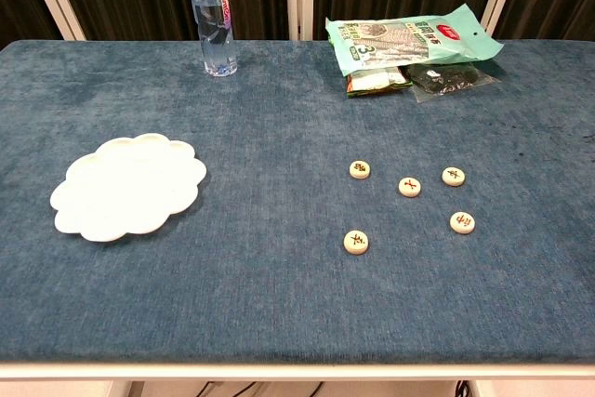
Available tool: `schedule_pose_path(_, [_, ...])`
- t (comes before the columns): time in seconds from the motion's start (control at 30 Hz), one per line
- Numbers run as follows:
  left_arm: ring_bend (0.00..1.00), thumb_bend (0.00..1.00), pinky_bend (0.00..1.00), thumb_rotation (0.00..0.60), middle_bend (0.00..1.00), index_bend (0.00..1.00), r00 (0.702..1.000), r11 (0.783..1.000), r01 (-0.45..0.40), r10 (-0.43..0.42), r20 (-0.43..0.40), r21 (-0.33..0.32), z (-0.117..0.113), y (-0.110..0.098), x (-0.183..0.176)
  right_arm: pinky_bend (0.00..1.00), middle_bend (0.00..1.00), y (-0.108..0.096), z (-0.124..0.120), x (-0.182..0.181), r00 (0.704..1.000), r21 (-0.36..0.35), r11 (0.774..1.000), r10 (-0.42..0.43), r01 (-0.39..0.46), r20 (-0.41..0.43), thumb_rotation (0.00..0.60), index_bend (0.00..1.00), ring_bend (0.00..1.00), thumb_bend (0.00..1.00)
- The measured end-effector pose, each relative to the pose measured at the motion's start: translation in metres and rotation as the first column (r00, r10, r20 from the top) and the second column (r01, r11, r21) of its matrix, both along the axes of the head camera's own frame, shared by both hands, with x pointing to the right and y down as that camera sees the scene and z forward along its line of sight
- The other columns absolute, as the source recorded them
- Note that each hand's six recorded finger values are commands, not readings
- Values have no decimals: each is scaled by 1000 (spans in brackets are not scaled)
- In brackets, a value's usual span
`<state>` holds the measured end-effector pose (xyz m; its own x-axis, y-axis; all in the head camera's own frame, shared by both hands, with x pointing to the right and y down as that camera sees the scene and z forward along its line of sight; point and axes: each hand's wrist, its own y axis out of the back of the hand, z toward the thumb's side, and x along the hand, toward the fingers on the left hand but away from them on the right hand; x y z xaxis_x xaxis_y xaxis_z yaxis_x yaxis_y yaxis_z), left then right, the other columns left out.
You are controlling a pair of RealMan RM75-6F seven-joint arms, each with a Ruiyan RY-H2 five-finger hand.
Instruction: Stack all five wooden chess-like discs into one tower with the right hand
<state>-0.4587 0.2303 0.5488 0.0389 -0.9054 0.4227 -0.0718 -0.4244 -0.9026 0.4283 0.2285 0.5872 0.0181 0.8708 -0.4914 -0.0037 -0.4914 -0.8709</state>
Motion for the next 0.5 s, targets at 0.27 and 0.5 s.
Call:
schedule_pose_path(0.27, [0, 0, 0, 600, 4, 63, 1000, 1000, -1, 1, -1, 1, 0, 0, 0, 0, 0, -1, 0, -2, 1000, -2, 1000, -6, 6, 2, 600, 0, 0, 212])
schedule_pose_path(0.5, [0, 0, 0, 600, 4, 63, 1000, 1000, 0, 0, 1, -1, 0, 0, 0, 0, 0, -7, -1, -10, 999, 6, 999, -35, 35, 5, 600, 0, 0, 212])
